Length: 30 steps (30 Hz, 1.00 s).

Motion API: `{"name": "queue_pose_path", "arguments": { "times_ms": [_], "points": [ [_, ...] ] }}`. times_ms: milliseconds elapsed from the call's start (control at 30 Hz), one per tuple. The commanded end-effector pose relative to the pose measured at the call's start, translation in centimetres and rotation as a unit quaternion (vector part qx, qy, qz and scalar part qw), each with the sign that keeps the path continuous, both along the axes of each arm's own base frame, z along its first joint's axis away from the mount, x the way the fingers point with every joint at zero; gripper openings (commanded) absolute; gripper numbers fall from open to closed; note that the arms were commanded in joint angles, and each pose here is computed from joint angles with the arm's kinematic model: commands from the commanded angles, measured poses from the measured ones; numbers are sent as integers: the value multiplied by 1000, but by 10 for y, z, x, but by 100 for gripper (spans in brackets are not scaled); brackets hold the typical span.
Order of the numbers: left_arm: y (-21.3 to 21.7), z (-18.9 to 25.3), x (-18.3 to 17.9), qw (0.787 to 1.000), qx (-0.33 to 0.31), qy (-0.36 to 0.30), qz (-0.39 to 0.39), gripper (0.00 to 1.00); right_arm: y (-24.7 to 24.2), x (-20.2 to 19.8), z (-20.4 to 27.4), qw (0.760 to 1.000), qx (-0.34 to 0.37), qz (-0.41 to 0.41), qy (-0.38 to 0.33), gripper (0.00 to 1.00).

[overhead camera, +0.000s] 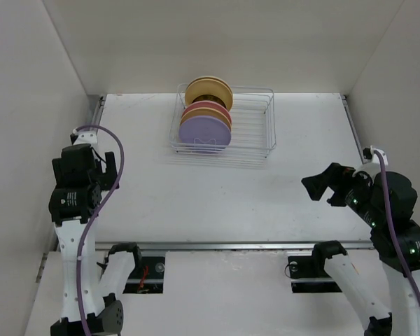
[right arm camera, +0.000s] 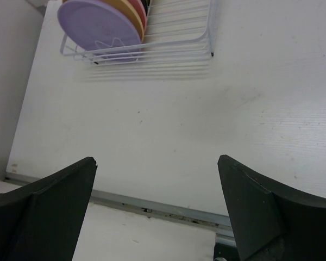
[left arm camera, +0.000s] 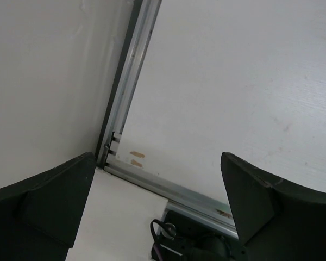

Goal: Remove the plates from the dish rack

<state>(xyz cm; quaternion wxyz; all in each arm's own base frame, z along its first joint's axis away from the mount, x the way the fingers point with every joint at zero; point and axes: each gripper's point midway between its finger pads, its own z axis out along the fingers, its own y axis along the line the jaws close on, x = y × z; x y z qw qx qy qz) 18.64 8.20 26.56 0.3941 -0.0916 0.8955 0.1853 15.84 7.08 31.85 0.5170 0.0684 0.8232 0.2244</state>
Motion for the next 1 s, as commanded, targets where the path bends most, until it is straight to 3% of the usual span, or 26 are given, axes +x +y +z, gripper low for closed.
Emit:
{"name": "queue_pose_path", "arguments": {
  "times_ms": [0,100,267,400,567,667,733,867,967],
  "points": [
    [-11,-2,-11,999,-12,17,-34,100,1,-8,13,1000,9,4,-16,100],
    [-28,2,-15,989,-3,49,-136,100,-1,-2,23,1000,5,-6,-18,100],
    [-59,18,5,954,-2,54,-294,100,4,24,51,999,7,-4,-49,100],
    [-71,31,48,921,-4,80,-381,100,14,65,70,997,9,4,-70,100],
    [-99,60,112,885,34,77,-457,100,28,122,57,999,-21,25,-38,100],
    [-129,57,146,860,62,80,-501,100,35,155,42,999,-35,36,-9,100],
    [-145,56,172,852,88,58,-513,89,40,172,35,998,-41,43,-1,100],
    [-201,26,211,809,98,50,-578,62,52,215,30,998,-40,54,-7,100],
    [-238,20,229,796,83,31,-599,60,57,239,14,997,-46,57,6,100]
  ]
}}
